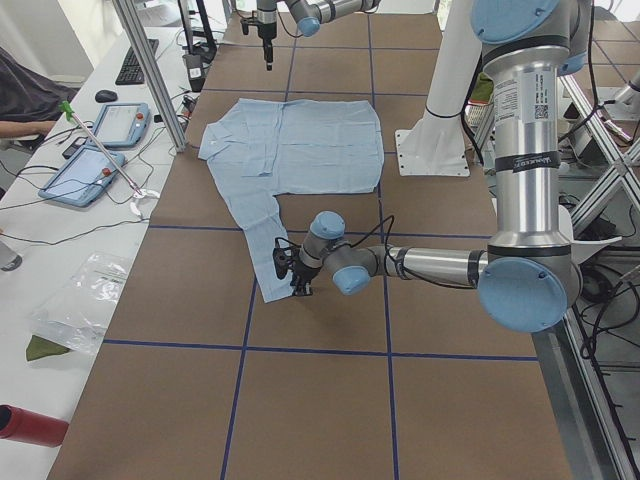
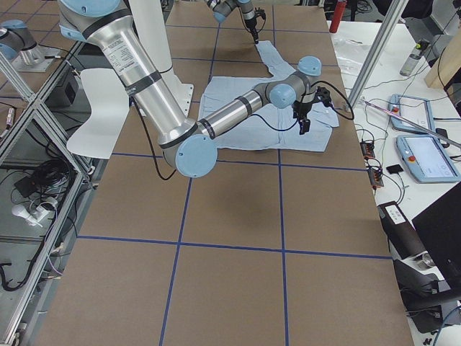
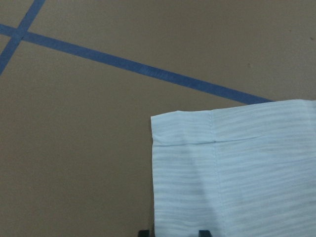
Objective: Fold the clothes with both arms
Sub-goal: 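Grasp the other sleeve cuff with the left gripper while the right gripper withdraws, then lift the cuff with the left gripper and carry it over the shirt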
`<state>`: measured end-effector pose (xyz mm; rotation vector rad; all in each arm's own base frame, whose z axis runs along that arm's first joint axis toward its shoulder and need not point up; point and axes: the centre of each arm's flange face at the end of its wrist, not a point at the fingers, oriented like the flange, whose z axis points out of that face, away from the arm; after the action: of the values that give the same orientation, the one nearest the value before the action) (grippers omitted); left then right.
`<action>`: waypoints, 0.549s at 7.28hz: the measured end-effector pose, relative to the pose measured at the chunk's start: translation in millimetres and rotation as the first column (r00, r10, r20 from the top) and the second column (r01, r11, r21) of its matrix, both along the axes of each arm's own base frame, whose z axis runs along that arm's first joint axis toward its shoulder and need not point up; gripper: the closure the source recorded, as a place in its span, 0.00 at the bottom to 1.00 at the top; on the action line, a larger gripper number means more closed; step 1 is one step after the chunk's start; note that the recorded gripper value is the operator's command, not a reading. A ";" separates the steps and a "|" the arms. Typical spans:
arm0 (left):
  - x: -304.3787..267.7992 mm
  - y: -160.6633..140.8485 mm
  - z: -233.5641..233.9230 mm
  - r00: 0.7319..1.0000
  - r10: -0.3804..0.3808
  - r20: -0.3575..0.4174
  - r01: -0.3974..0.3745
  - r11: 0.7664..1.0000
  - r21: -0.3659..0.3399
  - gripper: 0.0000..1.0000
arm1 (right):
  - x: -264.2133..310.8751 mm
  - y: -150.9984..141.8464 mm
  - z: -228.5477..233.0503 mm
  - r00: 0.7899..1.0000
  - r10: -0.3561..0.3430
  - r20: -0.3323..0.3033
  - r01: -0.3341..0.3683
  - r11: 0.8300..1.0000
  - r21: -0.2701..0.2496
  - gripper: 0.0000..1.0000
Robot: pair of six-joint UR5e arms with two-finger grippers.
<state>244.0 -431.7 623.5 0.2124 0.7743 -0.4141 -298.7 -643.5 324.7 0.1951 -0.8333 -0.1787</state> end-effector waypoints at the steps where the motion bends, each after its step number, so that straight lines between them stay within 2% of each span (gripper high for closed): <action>1: 0.6 0.2 -0.3 1.000 0.001 0.000 -0.001 1.000 0.000 0.82 | 0.3 0.9 3.3 1.000 -0.002 -0.002 0.002 1.000 -0.002 0.00; 2: 0.9 0.1 -1.3 1.000 0.001 -0.001 -0.001 1.000 0.002 0.97 | 0.6 1.5 4.2 1.000 -0.004 -0.002 0.004 1.000 -0.002 0.00; 4: 1.3 0.0 -7.2 1.000 0.002 -0.008 -0.002 1.000 0.009 1.00 | 0.9 2.0 4.2 1.000 -0.006 0.000 0.006 1.000 -0.001 0.00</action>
<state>245.3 -431.7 616.3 0.2186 0.7848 -0.4096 -297.9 -641.6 329.0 0.1915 -0.8341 -0.1837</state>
